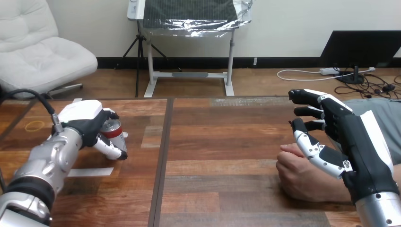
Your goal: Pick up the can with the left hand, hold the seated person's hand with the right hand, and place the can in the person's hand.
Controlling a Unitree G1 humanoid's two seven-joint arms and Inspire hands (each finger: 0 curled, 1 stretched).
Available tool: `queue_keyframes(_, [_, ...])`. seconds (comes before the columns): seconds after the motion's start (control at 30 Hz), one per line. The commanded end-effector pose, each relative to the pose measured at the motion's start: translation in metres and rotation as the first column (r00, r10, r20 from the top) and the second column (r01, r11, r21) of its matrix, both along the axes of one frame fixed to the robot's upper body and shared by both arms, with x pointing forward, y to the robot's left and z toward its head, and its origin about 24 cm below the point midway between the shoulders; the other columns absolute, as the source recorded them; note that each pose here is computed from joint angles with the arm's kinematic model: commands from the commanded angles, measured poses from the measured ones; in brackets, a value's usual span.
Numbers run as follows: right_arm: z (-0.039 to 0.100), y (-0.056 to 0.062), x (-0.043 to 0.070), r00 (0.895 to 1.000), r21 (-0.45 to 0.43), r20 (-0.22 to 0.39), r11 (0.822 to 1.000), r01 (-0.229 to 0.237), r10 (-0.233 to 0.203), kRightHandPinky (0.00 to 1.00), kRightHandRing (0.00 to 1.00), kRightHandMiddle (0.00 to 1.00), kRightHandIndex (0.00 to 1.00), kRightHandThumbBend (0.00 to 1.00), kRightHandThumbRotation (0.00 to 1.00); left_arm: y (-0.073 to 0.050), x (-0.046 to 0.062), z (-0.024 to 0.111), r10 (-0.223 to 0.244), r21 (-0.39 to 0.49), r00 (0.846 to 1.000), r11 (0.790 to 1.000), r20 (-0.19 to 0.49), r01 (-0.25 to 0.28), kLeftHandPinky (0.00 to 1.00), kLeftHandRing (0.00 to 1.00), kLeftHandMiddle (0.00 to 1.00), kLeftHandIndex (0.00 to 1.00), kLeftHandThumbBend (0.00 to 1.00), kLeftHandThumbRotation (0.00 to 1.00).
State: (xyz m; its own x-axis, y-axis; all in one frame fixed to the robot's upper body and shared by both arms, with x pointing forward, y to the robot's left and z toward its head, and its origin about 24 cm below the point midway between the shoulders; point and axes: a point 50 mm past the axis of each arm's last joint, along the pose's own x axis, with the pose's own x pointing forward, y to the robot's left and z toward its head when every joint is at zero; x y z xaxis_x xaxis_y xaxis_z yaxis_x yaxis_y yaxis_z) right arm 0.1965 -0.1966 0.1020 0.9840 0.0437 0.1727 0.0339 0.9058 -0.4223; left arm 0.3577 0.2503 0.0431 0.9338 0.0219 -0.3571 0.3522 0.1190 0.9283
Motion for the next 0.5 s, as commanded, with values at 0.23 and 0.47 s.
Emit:
queue_keyframes(0.23, [0.0213,0.0002,0.0045,0.995,-0.013,0.094,1.0,-0.021,0.022,0.66,0.77,0.8,0.75,0.26,0.0,-0.0182,0.0229,0.0347,-0.06,0.04,0.983,0.998,0.172,0.054,0.83,0.86,0.88,0.86,0.85,0.34])
queue_keyframes(0.47, [0.0212,0.0003,0.0042,0.995,-0.016,0.093,1.0,-0.027,0.028,0.67,0.78,0.8,0.75,0.26,0.0,-0.0204,0.0218,0.0314,-0.073,0.062,0.978,0.996,0.197,0.062,0.84,0.86,0.88,0.87,0.82,0.35])
